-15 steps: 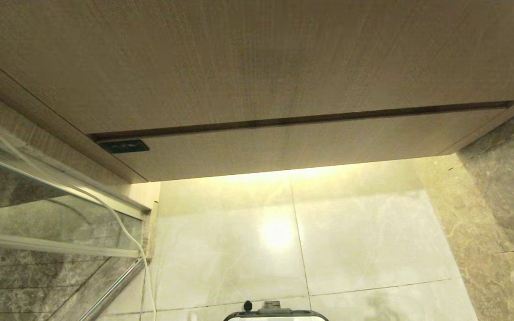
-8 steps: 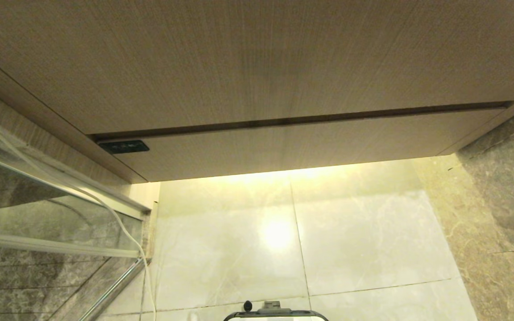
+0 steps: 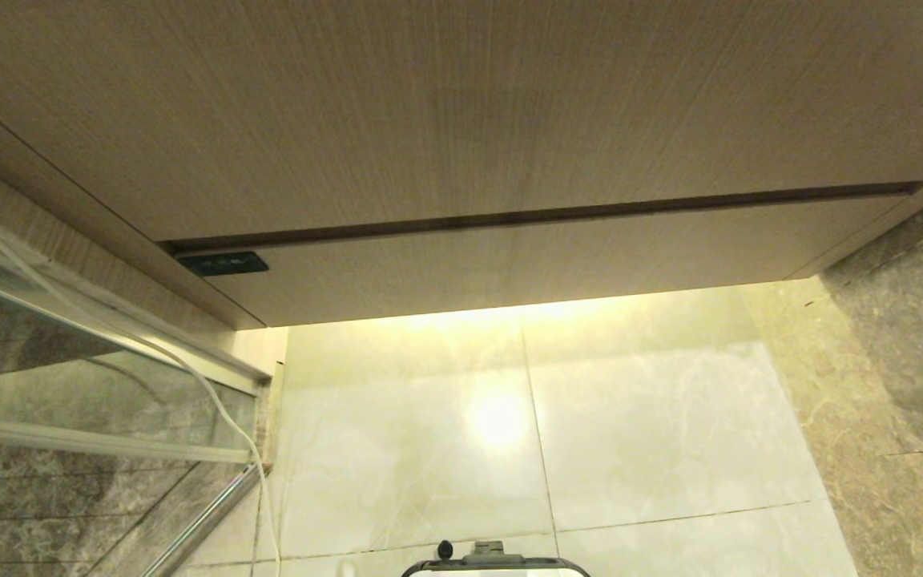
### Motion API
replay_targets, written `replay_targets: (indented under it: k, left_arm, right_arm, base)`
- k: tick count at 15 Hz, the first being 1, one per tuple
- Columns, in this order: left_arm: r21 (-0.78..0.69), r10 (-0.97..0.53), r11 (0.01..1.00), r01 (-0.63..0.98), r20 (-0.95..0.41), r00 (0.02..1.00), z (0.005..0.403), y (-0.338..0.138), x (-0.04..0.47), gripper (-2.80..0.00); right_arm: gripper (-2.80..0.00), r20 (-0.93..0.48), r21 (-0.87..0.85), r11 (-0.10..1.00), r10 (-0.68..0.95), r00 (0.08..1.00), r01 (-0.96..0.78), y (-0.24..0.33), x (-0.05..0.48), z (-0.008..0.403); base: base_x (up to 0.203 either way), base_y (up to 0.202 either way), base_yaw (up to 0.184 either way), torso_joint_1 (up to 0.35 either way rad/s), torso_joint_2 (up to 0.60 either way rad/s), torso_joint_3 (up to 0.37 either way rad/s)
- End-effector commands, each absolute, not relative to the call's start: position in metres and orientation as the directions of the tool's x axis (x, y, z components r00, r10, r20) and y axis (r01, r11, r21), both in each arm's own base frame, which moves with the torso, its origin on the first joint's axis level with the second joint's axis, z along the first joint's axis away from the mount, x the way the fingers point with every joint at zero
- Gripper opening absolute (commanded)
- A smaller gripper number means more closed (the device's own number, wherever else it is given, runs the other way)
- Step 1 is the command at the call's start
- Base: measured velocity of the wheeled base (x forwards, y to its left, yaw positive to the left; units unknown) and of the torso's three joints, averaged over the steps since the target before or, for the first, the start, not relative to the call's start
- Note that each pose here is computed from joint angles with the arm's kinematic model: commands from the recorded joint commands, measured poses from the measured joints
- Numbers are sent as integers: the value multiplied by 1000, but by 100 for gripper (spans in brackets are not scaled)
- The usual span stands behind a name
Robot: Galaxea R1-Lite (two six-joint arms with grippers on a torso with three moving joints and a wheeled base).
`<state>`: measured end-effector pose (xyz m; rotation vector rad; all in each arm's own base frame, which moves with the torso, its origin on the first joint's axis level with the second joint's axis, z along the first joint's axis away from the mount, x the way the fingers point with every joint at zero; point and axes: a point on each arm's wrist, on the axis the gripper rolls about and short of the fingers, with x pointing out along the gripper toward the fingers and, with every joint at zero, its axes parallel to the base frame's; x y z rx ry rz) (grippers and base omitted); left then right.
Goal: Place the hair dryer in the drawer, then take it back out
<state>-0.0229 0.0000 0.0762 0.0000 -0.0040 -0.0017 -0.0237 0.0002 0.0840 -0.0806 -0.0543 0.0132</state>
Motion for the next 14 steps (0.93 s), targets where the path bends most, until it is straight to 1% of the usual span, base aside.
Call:
replay_targets:
  k: [1, 3, 5, 7, 14]
  left_arm:
    - [0, -2, 1000, 2, 5, 1000, 76, 0, -23, -280]
    - [0, -2, 1000, 2, 3, 1000, 76, 0, -23, -280]
    - [0, -2, 1000, 2, 3, 1000, 76, 0, -23, -280]
    - [0, -2, 1000, 2, 3, 1000, 76, 0, -23, -280]
    - [0, -2, 1000, 2, 3, 1000, 76, 0, -23, -280]
  right_arm:
    - [-280, 43, -85, 996, 19, 999, -16, 0, -23, 80]
    - [-280, 55, -66, 998, 17, 998, -13, 0, -23, 81]
    - [-280, 6, -19, 1000, 16, 1000, -16, 0, -23, 77]
    - [-280, 6, 16, 1000, 8, 1000, -9, 0, -23, 76]
    - [-280, 8, 20, 1000, 8, 1000, -8, 0, -23, 76]
  base:
    - [0, 0, 0, 0, 0, 0]
    - [0, 0, 0, 0, 0, 0]
    - [0, 0, 0, 0, 0, 0]
    - [0, 0, 0, 0, 0, 0]
    - [0, 0, 0, 0, 0, 0]
